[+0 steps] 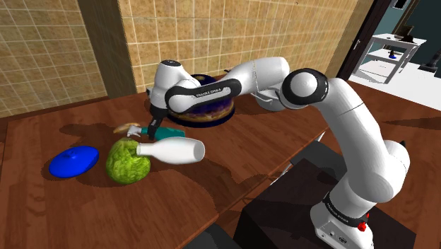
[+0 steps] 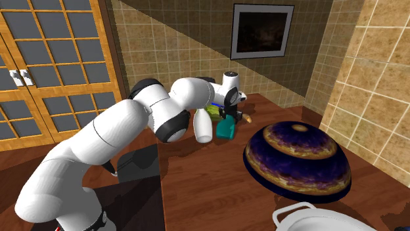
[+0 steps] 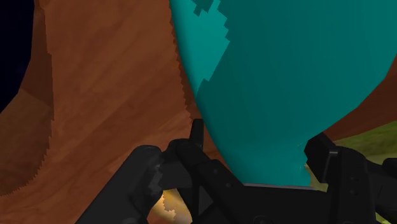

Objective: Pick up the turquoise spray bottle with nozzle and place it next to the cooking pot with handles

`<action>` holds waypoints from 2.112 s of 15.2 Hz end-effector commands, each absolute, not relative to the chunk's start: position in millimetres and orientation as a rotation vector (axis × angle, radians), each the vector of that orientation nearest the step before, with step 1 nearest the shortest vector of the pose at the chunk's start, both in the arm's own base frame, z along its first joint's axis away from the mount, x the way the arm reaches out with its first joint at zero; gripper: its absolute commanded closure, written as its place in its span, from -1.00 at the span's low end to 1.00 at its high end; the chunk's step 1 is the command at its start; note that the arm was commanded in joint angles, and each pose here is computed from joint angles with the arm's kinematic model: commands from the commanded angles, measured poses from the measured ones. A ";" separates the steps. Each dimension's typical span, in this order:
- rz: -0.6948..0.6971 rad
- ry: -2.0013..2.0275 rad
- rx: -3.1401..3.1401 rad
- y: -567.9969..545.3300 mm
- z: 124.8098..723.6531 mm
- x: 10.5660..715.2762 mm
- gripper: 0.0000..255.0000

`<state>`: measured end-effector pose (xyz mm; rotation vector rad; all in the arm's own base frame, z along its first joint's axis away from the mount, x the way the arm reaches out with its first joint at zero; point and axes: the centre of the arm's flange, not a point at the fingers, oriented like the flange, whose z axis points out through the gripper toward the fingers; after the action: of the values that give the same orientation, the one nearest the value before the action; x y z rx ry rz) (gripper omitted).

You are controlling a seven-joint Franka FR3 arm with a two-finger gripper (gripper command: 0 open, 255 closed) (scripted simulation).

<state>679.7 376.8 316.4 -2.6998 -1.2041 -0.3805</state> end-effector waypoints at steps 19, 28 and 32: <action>-0.381 -1.204 -2.700 376.5 421.8 679.5 1.00; -0.381 -1.204 -2.700 376.5 469.3 679.5 1.00; -0.381 -1.204 -2.700 376.5 490.4 679.5 1.00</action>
<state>679.7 377.2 483.4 -2.6998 -1.2044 -0.3807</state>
